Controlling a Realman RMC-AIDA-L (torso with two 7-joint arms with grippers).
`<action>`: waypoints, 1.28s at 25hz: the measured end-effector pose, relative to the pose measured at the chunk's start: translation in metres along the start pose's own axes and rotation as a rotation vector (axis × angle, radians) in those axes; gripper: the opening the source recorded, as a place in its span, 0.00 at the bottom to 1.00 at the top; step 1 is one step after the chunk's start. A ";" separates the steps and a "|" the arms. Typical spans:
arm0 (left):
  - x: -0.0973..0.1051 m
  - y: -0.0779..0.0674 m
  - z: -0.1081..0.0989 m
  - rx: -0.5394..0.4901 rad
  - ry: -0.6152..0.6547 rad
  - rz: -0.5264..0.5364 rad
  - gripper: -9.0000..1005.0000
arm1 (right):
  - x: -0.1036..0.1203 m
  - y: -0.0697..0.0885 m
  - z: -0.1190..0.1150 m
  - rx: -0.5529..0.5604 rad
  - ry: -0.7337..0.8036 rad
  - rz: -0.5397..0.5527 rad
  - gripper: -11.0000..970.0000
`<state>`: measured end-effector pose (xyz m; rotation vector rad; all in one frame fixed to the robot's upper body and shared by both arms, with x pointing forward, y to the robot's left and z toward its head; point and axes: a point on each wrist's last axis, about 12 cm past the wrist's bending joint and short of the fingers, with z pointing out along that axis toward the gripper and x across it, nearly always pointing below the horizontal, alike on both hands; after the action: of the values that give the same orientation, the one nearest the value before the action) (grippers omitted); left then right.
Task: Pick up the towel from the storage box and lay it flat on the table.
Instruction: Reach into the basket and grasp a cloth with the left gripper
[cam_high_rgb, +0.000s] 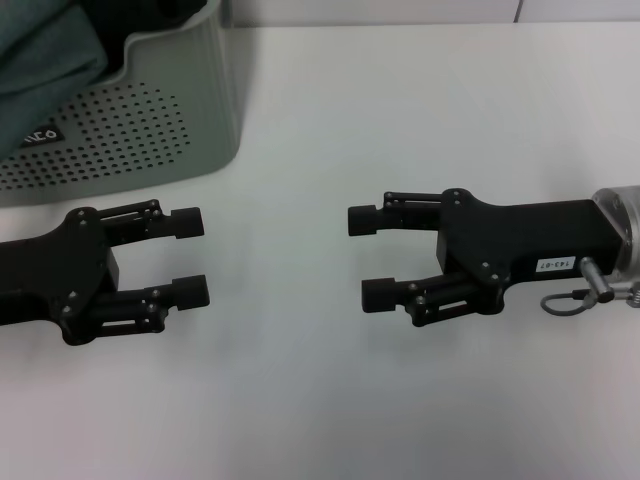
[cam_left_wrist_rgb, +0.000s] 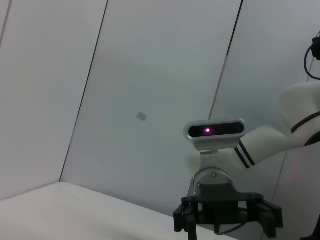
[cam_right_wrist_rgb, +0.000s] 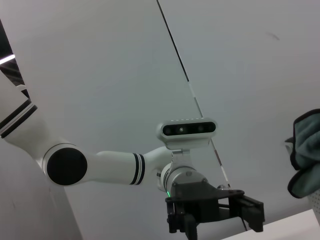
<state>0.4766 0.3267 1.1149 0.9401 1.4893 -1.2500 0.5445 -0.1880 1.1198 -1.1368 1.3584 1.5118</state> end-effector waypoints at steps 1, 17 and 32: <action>0.000 0.000 0.000 0.000 0.000 -0.002 0.75 | 0.000 0.000 0.001 0.000 0.001 -0.002 0.88; 0.005 -0.004 0.001 -0.016 -0.025 0.058 0.73 | 0.009 0.004 0.007 -0.011 0.008 -0.070 0.88; -0.097 0.001 -0.099 -0.701 -0.227 0.139 0.71 | 0.032 -0.007 -0.027 0.326 -0.056 -0.103 0.88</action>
<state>0.4853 0.4257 1.2118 0.4065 1.4914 -0.6246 0.5448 -0.2142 1.0868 -0.9359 1.4239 1.1877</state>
